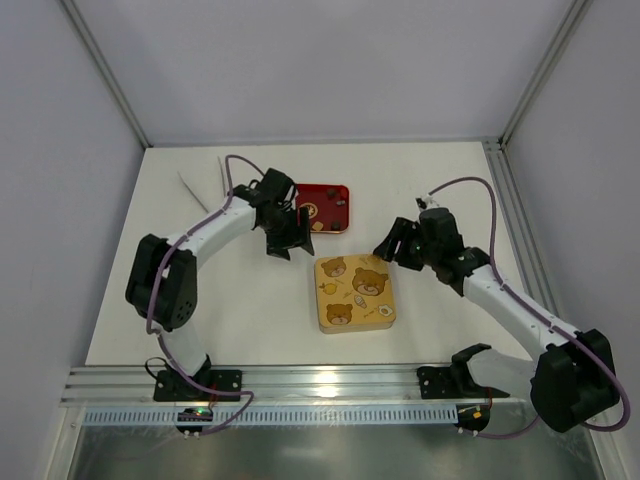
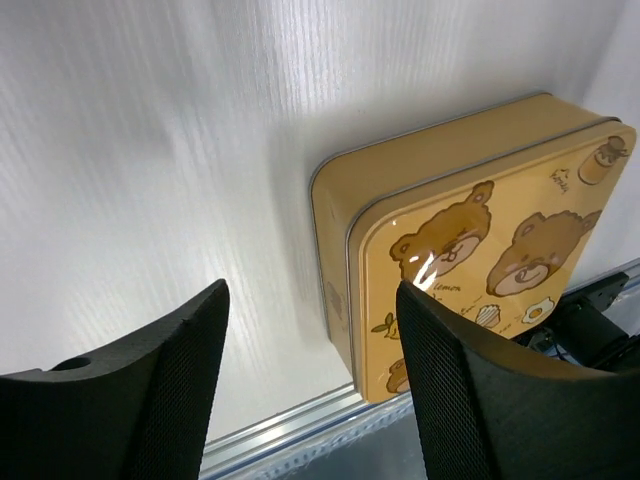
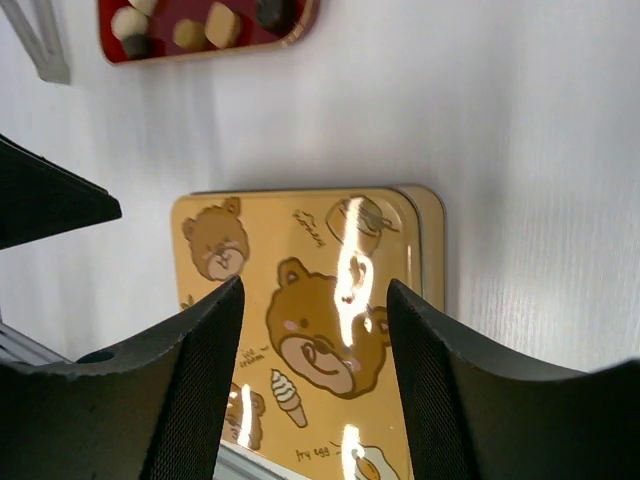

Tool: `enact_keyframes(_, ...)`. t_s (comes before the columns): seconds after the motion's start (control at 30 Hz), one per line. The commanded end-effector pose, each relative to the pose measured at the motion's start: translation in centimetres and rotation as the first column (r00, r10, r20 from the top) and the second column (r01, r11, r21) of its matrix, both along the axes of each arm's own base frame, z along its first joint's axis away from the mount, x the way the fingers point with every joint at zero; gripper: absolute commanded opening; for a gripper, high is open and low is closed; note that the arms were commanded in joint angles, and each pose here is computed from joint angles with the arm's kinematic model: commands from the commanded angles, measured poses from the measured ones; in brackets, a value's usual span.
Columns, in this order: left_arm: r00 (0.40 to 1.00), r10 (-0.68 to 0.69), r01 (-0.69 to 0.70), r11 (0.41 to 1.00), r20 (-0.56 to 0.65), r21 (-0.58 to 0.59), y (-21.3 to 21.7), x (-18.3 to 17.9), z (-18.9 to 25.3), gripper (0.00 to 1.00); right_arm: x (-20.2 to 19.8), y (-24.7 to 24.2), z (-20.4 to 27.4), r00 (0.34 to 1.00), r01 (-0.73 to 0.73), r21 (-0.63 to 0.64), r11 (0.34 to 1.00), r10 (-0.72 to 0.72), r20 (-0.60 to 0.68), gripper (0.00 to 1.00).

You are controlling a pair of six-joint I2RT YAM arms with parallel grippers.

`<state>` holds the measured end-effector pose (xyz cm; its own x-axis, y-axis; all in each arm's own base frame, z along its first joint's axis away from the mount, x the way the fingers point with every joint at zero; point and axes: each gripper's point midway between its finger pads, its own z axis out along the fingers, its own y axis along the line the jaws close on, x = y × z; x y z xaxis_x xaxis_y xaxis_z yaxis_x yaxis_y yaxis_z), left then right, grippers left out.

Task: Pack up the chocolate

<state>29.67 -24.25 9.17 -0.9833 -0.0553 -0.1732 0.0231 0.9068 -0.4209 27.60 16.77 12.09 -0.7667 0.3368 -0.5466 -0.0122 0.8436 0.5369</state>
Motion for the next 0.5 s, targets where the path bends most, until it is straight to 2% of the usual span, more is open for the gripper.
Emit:
enact_keyframes(0.0, 0.989, -0.047, 0.045, 0.999, 0.140, 0.015, 1.2, 1.1, 5.3, 0.67, 1.3, -0.7, 5.0, 0.992, 0.008, -0.017, 1.000, -0.006, 0.126, 0.61)
enact_keyframes(0.3, 0.921, -0.041, 0.060, 0.998, 0.387, -0.037, 2.3, 0.9, 15.1, 0.69, 1.7, -3.8, 14.4, 0.946, 0.098, -0.061, 0.993, -0.074, 0.317, 0.72)
enact_keyframes(0.47, 0.868, -0.009, 0.050, 0.996, 0.497, -0.069, 4.0, -1.2, 19.1, 0.70, 0.3, -6.7, 17.4, 0.904, 0.197, -0.107, 0.975, -0.139, 0.404, 0.76)
